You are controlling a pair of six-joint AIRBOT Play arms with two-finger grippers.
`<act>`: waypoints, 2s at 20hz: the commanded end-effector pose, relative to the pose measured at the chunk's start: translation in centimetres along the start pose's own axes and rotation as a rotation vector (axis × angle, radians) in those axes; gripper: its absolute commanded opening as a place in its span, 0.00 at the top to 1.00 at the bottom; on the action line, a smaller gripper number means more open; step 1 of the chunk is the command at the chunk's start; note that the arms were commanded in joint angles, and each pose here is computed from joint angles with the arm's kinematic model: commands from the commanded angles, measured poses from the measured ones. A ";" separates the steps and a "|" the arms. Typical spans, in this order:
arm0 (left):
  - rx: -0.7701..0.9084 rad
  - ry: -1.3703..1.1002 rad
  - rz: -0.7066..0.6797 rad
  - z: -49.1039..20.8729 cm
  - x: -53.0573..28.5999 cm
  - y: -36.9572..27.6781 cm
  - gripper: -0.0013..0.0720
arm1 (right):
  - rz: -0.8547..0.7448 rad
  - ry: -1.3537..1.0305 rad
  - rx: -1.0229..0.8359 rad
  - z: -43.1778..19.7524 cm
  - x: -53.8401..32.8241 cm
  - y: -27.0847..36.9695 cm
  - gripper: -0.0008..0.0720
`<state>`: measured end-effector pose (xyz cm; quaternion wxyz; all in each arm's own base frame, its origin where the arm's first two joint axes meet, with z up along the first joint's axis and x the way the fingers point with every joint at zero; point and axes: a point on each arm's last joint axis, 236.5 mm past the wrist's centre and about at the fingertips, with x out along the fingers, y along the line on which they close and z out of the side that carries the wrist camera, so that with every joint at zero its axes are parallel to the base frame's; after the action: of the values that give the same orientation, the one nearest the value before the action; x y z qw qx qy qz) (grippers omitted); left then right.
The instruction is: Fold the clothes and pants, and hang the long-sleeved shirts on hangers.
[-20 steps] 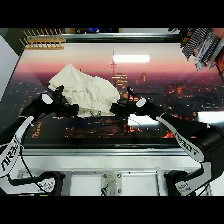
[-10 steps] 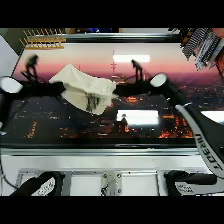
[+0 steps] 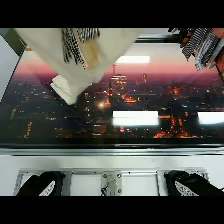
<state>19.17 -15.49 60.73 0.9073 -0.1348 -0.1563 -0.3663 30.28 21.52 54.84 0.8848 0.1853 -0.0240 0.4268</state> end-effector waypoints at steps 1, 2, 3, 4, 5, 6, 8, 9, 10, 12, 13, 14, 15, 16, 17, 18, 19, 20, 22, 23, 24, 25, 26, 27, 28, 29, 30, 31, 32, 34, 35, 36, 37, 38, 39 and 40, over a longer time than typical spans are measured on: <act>0.016 -0.275 -0.185 8.7 -3.0 -6.1 0.96 | 0.038 -0.333 -0.076 9.6 -6.7 6.2 0.95; 0.004 -0.315 -0.225 9.8 -3.0 -6.9 0.96 | 0.044 -0.378 -0.085 10.7 -7.8 7.1 0.95; -0.012 -0.344 -0.255 10.4 -2.7 -7.4 0.96 | 0.049 -0.412 -0.092 11.5 -8.8 7.8 0.95; -0.022 -0.369 -0.277 10.8 -2.4 -7.8 0.96 | 0.053 -0.435 -0.098 12.0 -9.6 8.4 0.95; -0.024 -0.386 -0.289 11.0 -1.9 -7.9 0.96 | 0.056 -0.449 -0.102 12.4 -10.0 8.7 0.95; -0.021 -0.399 -0.292 11.0 -1.5 -7.9 0.96 | 0.058 -0.459 -0.103 12.6 -10.3 8.9 0.95; -0.028 -0.442 -0.258 11.3 -1.2 -7.0 0.96 | 0.057 -0.459 -0.103 12.6 -10.3 8.9 0.95; -0.021 -0.475 -0.223 11.5 -1.4 -6.1 0.96 | 0.055 -0.456 -0.102 12.5 -10.1 8.8 0.95; 0.009 -0.505 -0.176 11.5 -1.8 -5.1 0.96 | 0.051 -0.451 -0.099 12.4 -9.8 8.4 0.95; 0.113 -0.506 -0.082 10.4 -1.8 -3.4 0.96 | 0.038 -0.427 -0.085 11.7 -8.3 7.0 0.95; 0.154 -0.475 -0.052 9.2 -1.3 -2.8 0.96 | 0.027 -0.403 -0.073 11.1 -7.2 5.9 0.95; 0.180 -0.441 -0.022 7.9 -0.5 -1.9 0.96 | 0.015 -0.374 -0.055 10.2 -5.7 4.5 0.95; 0.201 -0.398 0.018 6.3 0.6 -0.5 0.96 | -0.005 -0.333 -0.032 8.8 -3.9 2.5 0.95; 0.205 -0.346 0.080 4.4 2.0 2.0 0.96 | -0.029 -0.291 -0.005 7.2 -2.0 0.3 0.95; 0.183 -0.287 0.151 2.3 3.4 5.3 0.96 | -0.059 -0.242 0.028 5.1 0.3 -2.5 0.95; 0.124 -0.214 0.237 -0.5 4.8 9.7 0.96 | -0.088 -0.193 0.060 2.9 2.4 -5.3 0.95; 0.053 -0.127 0.330 -3.9 5.8 14.8 0.96 | -0.124 -0.139 0.091 0.2 4.7 -8.5 0.95; -0.020 -0.043 0.416 -7.6 6.4 19.6 0.96 | -0.165 -0.096 0.110 -2.3 6.8 -11.8 0.95; -0.114 0.126 0.561 -16.3 7.4 29.0 0.96 | -0.269 -0.078 0.153 -7.1 10.7 -19.6 0.95; -0.144 0.215 0.612 -20.9 7.8 33.0 0.88 | -0.314 -0.090 0.200 -9.5 12.3 -23.6 0.81; -0.188 0.313 0.646 -25.3 7.8 36.0 0.39 | -0.344 -0.091 0.269 -12.0 13.3 -26.8 0.36; -0.234 0.424 0.674 -29.5 7.4 38.5 0.00 | -0.348 -0.081 0.358 -14.2 13.9 -28.9 0.02; -0.281 0.525 0.690 -32.8 6.7 40.0 0.00 | -0.353 -0.057 0.419 -16.0 14.2 -30.4 0.00; -0.315 0.617 0.698 -35.1 5.8 40.8 0.00 | -0.362 -0.020 0.431 -17.2 13.8 -31.5 0.00; -0.358 0.694 0.709 -36.9 4.8 41.3 0.00 | -0.365 0.017 0.437 -17.6 13.1 -32.1 0.00; -0.393 0.759 0.721 -38.1 3.6 41.5 0.00 | -0.360 0.061 0.423 -17.7 12.1 -32.3 0.00; -0.425 0.817 0.733 -39.1 2.2 41.6 0.00 | -0.352 0.116 0.398 -17.6 10.7 -32.3 0.00; -0.452 0.867 0.750 -40.0 0.6 41.7 0.00 | -0.347 0.165 0.390 -17.4 9.2 -32.2 0.01; -0.480 0.905 0.767 -40.9 -0.9 41.7 0.00 | -0.350 0.220 0.379 -17.2 7.4 -32.2 0.01; -0.555 1.001 0.804 -43.4 -4.5 41.2 0.00 | -0.419 0.356 0.308 -17.6 3.2 -32.4 0.01; -0.600 1.055 0.820 -45.3 -6.4 40.5 0.00 | -0.503 0.442 0.276 -18.4 0.6 -32.9 0.02; -0.648 1.113 0.831 -47.5 -8.3 39.4 0.00 | -0.618 0.552 0.236 -19.7 -2.7 -33.6 0.02; -0.696 1.166 0.840 -49.6 -10.1 38.2 0.00 | -0.738 0.654 0.209 -21.1 -6.2 -34.2 0.02; -0.738 1.225 0.841 -51.9 -11.8 36.6 0.00 | -0.839 0.760 0.199 -22.7 -9.9 -34.2 0.02; -0.782 1.294 0.839 -54.4 -13.5 34.7 0.00 | -0.891 0.845 0.202 -24.5 -12.8 -33.7 0.02; -0.817 1.359 0.831 -56.7 -14.9 32.7 0.00 | -0.911 0.924 0.230 -26.8 -15.2 -32.7 0.02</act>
<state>48.26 -1.60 5.10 0.8079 -0.2413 0.5364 -0.0362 49.71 6.41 23.09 0.9134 0.1378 0.3547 0.1443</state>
